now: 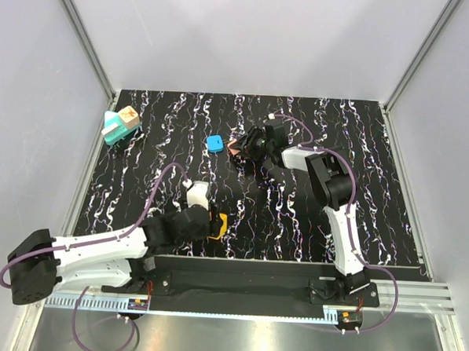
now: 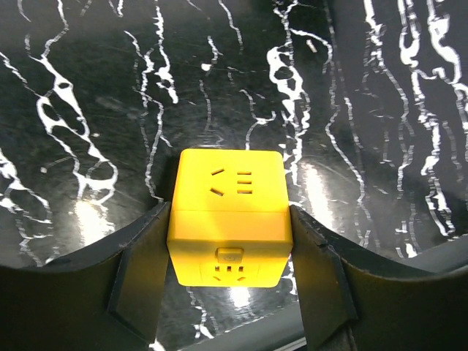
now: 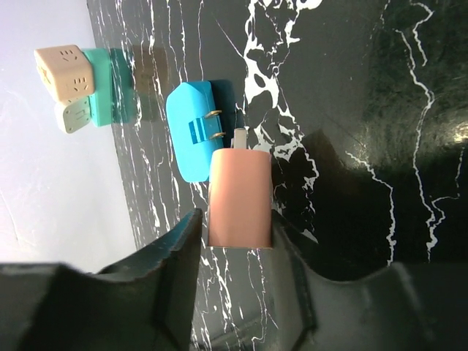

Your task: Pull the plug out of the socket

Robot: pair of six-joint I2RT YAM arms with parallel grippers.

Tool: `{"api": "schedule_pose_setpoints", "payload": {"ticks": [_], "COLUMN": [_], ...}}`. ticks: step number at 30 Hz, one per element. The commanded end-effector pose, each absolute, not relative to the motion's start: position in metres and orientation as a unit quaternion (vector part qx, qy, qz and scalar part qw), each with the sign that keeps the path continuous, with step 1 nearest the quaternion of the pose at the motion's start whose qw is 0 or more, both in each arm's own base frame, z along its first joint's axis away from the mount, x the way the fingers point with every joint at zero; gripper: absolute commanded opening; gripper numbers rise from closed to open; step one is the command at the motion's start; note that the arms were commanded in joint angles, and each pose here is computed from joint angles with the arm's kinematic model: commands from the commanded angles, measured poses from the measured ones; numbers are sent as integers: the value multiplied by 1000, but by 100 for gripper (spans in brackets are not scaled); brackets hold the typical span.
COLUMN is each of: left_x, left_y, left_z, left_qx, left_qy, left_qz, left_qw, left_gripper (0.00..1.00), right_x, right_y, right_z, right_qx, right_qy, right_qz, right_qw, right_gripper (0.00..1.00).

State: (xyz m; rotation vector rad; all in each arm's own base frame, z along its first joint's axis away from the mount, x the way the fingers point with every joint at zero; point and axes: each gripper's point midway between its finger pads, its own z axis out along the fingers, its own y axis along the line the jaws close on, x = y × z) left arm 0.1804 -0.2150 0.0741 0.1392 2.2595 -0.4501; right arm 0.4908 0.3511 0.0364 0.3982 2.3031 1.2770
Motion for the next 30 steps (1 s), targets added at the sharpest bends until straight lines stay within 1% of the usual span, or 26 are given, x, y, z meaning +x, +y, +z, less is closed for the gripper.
{"api": "schedule_pose_setpoints", "payload": {"ticks": [1, 2, 6, 8, 10, 11, 13, 16, 17, 19, 21, 22, 25, 26, 28, 30], "left_x": [171, 169, 161, 159, 156, 155, 156, 159, 161, 163, 166, 167, 170, 171, 173, 176], "left_y": [-210, -210, -211, -212, -213, -214, -216, -217, -216, -212, -203, -201, -191, -184, -177, -163], "left_z": [62, 61, 63, 62, 61, 61, 64, 74, 78, 91, 101, 110, 130, 132, 149, 164], "left_qx": [33, 33, 39, 43, 49, 50, 49, 49, 47, 45, 40, 35, 24, 21, 10, 3], "left_qy": [900, 900, 903, 904, 906, 906, 906, 903, 901, 897, 894, 889, 879, 879, 869, 861], "left_qz": [-179, -179, -175, -170, -165, -165, -166, -166, -163, -159, -147, -155, -166, -161, -175, -177], "left_qw": [397, 396, 390, 390, 387, 385, 386, 394, 400, 409, 422, 430, 447, 448, 463, 478], "left_gripper": [62, 65, 69, 70, 73, 77, 79, 79, 79, 80, 82, 82, 84, 84, 84, 87], "right_x": [492, 490, 487, 486, 485, 482, 481, 477, 478, 474, 475, 469, 466, 468, 468, 462], "right_y": [361, 363, 366, 366, 368, 368, 368, 357, 353, 346, 341, 336, 331, 329, 317, 307], "right_z": [45, 46, 50, 53, 58, 57, 63, 63, 69, 66, 70, 65, 67, 70, 67, 78], "right_qx": [138, 137, 134, 134, 127, 124, 116, 113, 100, 93, 67, 65, 24, 20, 17, 12], "right_qy": [830, 831, 831, 830, 828, 831, 833, 851, 855, 871, 877, 887, 893, 896, 906, 906], "right_qz": [478, 481, 488, 492, 497, 495, 493, 459, 446, 420, 401, 386, 369, 358, 326, 314], "right_qw": [250, 243, 232, 228, 228, 221, 223, 227, 244, 239, 255, 246, 256, 262, 270, 283], "right_gripper": [50, 53, 67, 73, 79, 81, 87, 89, 89, 91, 91, 92, 93, 96, 96, 96]}}
